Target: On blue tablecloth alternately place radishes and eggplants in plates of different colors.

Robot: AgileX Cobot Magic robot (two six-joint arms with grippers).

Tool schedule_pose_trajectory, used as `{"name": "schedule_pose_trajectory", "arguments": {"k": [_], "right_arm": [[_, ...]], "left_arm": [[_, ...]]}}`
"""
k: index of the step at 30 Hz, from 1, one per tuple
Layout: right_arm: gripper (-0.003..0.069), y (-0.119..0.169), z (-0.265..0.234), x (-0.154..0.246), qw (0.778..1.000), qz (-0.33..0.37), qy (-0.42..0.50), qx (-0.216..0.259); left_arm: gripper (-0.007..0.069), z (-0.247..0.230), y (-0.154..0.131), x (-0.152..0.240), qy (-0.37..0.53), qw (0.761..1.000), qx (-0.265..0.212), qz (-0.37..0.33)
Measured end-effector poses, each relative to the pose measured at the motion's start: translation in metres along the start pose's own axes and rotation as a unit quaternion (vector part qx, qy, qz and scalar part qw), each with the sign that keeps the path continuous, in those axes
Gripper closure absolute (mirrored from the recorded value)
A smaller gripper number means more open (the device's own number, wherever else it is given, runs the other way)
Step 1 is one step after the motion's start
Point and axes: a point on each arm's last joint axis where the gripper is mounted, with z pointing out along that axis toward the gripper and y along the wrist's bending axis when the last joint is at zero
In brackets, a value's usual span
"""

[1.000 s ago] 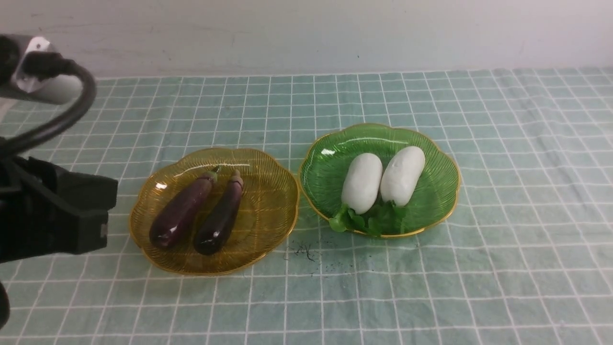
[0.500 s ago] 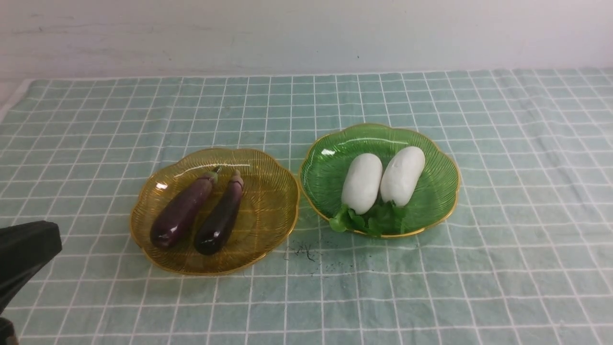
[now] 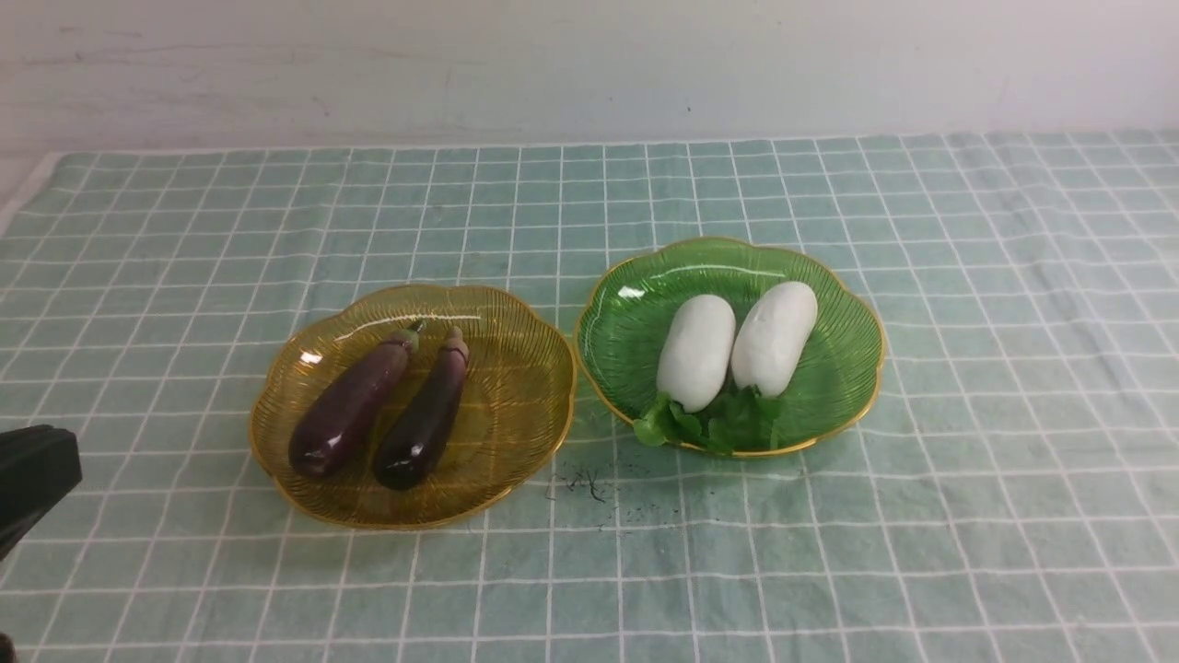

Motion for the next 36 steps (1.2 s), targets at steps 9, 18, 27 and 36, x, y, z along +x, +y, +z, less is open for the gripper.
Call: {"name": "schedule_pose_trajectory", "arguments": {"k": [9,18,27,36], "right_arm": [[0.0671,0.000,0.000,0.000,1.000,0.000,0.000,0.000],[0.0671,0.000,0.000,0.000,1.000,-0.007,0.000,0.000],[0.0671,0.000,0.000,0.000,1.000,-0.008,0.000,0.000],[0.0671,0.000,0.000,0.000,1.000,-0.008,0.000,0.000]], "left_arm": [[0.0633,0.006,0.009,0.058,-0.043,0.998,-0.056,0.003],[0.0633,0.029,0.021,0.166,-0.048,0.981,-0.173,-0.070],[0.0633,0.031,0.021,0.173,-0.018,0.983,-0.174,-0.048],[0.0633,0.032,0.018,0.174,-0.008,0.988,-0.151,-0.018]]}}
